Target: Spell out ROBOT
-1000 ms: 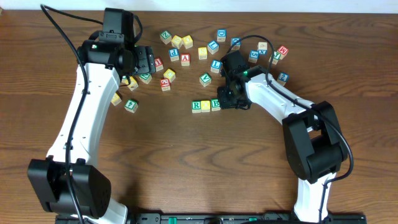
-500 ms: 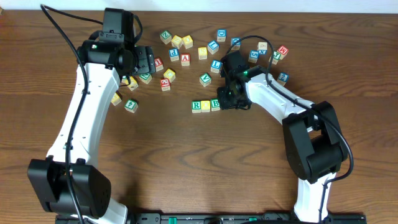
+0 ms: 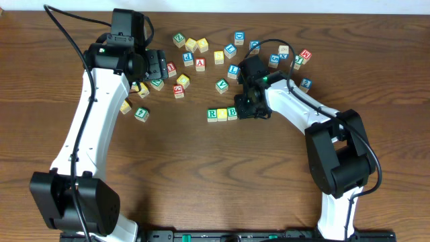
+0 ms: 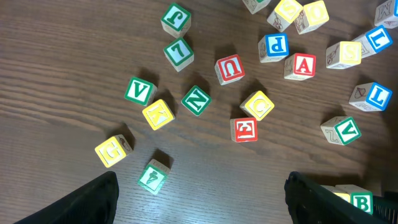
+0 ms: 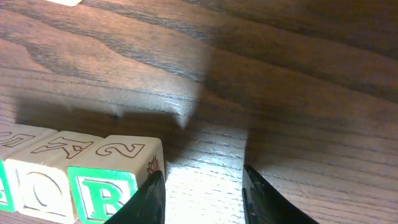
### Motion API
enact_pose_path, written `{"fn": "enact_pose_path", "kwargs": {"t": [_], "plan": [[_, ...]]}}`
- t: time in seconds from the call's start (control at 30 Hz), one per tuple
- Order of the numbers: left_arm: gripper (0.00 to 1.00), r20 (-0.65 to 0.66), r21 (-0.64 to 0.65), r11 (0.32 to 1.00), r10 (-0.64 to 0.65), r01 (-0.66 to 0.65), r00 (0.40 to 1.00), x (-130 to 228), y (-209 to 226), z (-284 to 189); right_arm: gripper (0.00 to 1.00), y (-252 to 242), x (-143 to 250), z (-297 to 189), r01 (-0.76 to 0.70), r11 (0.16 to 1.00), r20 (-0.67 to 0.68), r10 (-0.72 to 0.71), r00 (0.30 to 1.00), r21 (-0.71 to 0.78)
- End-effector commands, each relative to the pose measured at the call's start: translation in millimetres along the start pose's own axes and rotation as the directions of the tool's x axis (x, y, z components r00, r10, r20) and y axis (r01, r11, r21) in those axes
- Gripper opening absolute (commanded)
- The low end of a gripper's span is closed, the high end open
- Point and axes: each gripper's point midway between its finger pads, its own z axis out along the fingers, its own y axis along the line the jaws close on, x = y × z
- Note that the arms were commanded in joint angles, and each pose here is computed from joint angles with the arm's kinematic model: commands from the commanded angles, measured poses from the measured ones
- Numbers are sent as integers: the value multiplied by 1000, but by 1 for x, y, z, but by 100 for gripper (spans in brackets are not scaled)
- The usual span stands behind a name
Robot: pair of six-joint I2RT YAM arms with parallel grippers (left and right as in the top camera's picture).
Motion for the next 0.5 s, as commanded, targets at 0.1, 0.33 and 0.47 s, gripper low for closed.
{"fn": "enact_pose_path", "kwargs": {"t": [0.1,0.33,0.47], "plan": [[84,-17,-10,1000,-11,11,1000,4,1,6,35,8,7,5,30,1000,-20,-30,999,-9],[84,-17,-10,1000,-11,11,1000,4,1,6,35,8,8,5,29,1000,-27,-29,999,-7],[84,-17,-10,1000,-11,11,1000,4,1,6,35,8,10,5,28,1000,-33,-28,999,-11]]}}
